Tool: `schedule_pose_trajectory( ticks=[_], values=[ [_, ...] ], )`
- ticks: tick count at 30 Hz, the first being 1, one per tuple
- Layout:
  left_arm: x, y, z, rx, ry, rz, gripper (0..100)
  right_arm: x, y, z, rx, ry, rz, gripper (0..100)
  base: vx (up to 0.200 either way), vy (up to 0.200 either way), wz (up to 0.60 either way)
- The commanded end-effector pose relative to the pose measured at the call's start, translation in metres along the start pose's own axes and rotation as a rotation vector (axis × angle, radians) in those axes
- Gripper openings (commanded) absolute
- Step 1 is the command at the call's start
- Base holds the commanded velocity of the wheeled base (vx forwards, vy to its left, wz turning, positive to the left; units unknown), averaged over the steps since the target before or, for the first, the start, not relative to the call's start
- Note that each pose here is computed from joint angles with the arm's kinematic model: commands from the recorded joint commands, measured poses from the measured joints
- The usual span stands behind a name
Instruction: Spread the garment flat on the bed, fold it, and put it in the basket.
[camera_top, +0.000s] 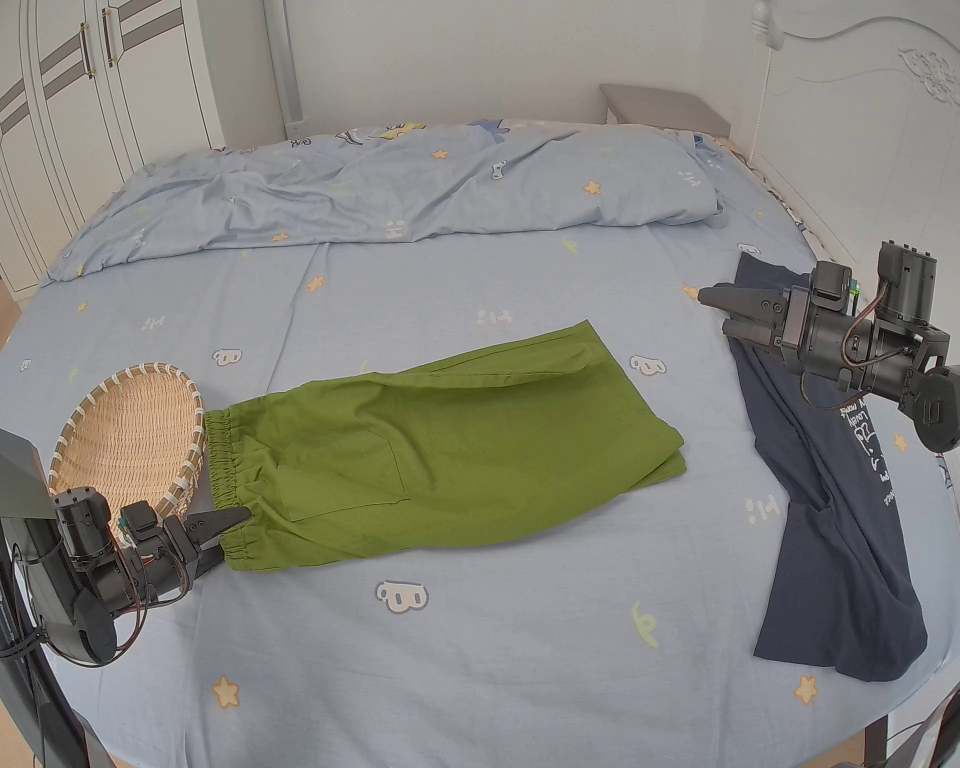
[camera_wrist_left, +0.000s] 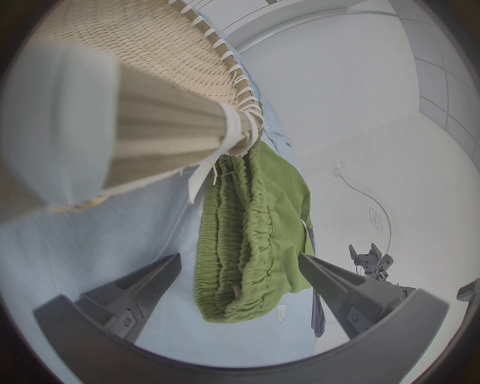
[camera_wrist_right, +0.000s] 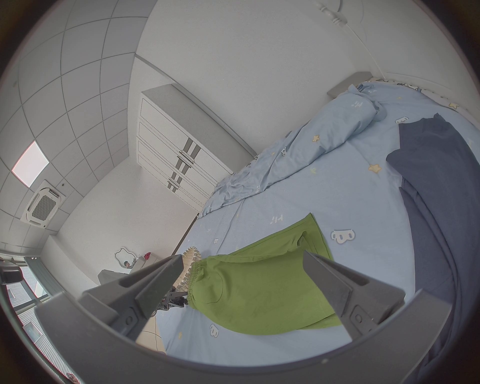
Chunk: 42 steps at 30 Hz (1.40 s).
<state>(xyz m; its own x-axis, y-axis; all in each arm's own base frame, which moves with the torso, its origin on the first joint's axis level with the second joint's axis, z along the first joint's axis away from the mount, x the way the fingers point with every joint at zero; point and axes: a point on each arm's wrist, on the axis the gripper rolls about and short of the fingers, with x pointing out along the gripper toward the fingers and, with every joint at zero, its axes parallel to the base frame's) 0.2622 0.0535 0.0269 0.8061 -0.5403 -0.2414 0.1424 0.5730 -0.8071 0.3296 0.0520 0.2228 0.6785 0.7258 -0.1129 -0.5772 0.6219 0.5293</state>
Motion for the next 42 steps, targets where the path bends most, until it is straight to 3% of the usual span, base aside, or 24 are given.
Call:
schedule_pose_trajectory(
  ticks=[1,15,30,31,37,42],
  values=[
    [0.000,-0.001,0.006,0.025,-0.025,-0.013,100,0.000,0.000,0.000,0.001,0.001,0.001,100,0.000,0.000,0.00],
    [0.031,-0.006,0.010,0.047,-0.038,-0.028,100,0.000,0.000,0.000,0.000,0.000,0.001,100,0.000,0.000,0.00],
    [0.037,-0.006,0.019,0.039,-0.062,-0.048,100,0.000,0.000,0.000,0.000,-0.001,0.000,100,0.000,0.000,0.00],
    [0.037,-0.006,0.019,0.039,-0.062,-0.048,0,0.000,0.000,0.000,0.000,-0.001,0.000,100,0.000,0.000,0.00],
    [0.037,-0.007,0.019,0.039,-0.061,-0.052,0,0.000,-0.002,0.001,0.006,-0.001,-0.004,100,0.000,0.000,0.00],
    [0.037,-0.011,0.022,0.039,-0.068,-0.065,0,-0.004,-0.021,0.001,0.050,0.013,-0.059,100,0.000,0.000,0.00]
  ],
)
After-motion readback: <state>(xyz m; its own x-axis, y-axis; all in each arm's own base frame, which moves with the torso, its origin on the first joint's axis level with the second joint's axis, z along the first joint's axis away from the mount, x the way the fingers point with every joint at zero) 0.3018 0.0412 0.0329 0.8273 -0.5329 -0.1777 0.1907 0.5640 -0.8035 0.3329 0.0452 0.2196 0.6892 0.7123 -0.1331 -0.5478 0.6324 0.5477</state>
